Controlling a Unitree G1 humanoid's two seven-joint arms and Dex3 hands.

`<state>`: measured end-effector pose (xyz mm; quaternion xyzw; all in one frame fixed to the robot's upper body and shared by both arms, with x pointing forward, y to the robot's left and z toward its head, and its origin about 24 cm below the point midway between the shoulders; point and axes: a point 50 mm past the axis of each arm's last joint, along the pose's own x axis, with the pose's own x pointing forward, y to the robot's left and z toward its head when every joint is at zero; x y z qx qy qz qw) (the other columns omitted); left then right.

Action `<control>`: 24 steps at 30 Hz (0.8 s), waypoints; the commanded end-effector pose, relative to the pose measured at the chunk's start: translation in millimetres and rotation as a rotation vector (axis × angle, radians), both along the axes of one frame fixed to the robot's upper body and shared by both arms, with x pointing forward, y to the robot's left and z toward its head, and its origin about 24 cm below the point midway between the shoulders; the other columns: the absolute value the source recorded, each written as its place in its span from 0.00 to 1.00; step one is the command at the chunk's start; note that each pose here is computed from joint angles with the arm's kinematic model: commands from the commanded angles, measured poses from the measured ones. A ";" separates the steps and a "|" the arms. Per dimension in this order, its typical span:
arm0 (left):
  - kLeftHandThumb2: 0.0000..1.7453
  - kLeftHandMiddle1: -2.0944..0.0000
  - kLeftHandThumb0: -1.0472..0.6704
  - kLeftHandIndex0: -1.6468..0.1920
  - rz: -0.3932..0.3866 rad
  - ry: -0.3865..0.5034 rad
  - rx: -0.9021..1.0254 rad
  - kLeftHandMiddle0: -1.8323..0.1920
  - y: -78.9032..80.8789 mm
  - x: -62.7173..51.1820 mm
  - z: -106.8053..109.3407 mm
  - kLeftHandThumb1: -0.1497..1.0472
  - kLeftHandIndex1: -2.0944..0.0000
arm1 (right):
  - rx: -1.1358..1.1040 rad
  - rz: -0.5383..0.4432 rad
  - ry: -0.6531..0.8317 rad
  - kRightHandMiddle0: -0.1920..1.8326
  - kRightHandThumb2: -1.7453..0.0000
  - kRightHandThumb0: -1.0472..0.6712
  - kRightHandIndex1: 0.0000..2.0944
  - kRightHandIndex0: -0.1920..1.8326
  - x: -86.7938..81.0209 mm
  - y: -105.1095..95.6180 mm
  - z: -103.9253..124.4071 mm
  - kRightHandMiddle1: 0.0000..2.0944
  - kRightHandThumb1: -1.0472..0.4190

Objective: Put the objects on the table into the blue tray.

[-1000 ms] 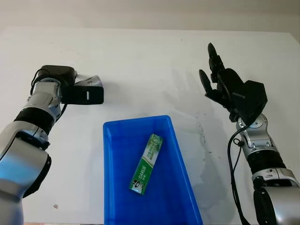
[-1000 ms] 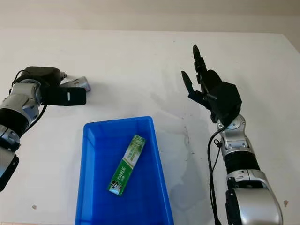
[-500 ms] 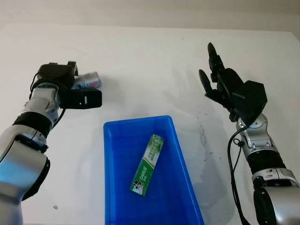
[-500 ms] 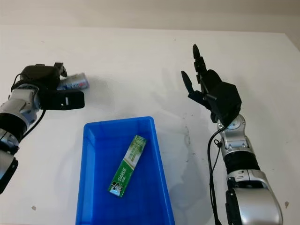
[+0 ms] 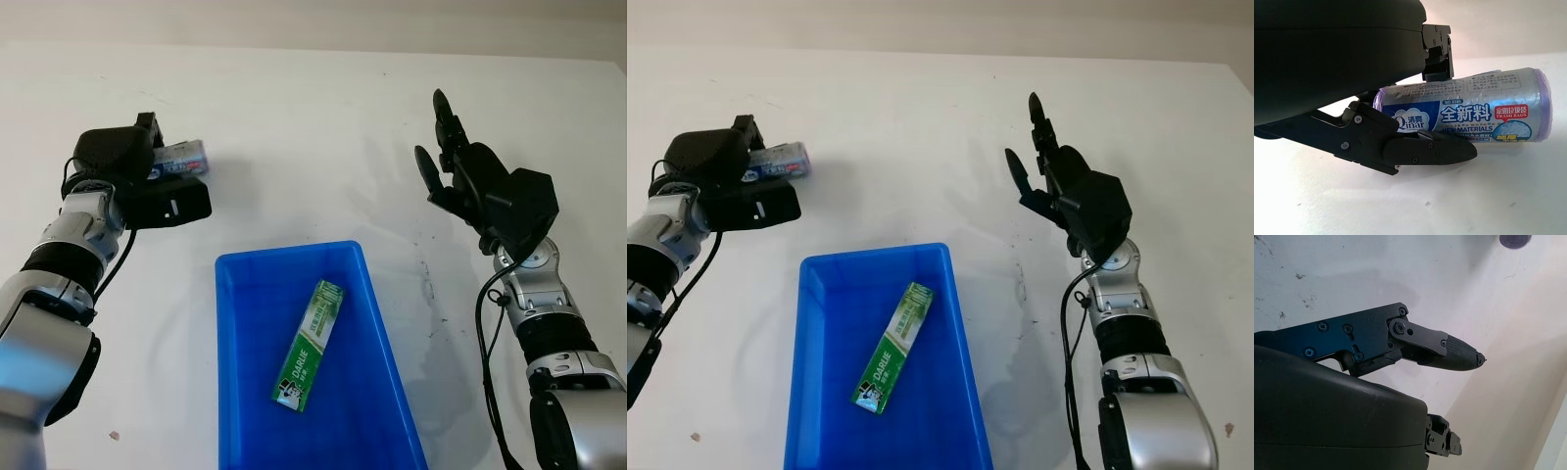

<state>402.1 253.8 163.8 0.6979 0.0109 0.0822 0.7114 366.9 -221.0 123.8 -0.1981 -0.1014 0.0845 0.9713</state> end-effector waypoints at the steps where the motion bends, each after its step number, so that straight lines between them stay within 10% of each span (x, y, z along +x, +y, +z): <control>1: 0.25 0.00 0.40 0.70 -0.003 -0.056 -0.020 0.53 4.9 -1.2 11.5 1.00 0.00 | -0.018 -0.010 -0.011 0.00 0.62 0.24 0.00 0.00 -1.3 -3.8 2.0 0.00 0.00; 13: 0.26 0.00 0.42 0.75 -0.225 -0.272 -0.167 0.53 -23.7 -22.1 57.7 1.00 0.00 | -0.028 -0.004 -0.012 0.00 0.61 0.25 0.00 0.00 -1.8 -2.0 1.7 0.00 0.00; 19: 0.27 0.00 0.40 0.63 -0.396 -0.335 -0.281 0.43 -50.4 -55.1 82.6 1.00 0.00 | -0.032 -0.001 -0.017 0.00 0.60 0.25 0.00 0.00 -1.5 -0.7 2.4 0.00 0.00; 24: 0.28 0.00 0.40 0.64 -0.603 -0.208 -0.430 0.43 -65.1 -88.3 88.7 1.00 0.00 | -0.028 0.008 -0.020 0.00 0.61 0.26 0.00 0.00 -0.7 1.5 3.1 0.00 0.00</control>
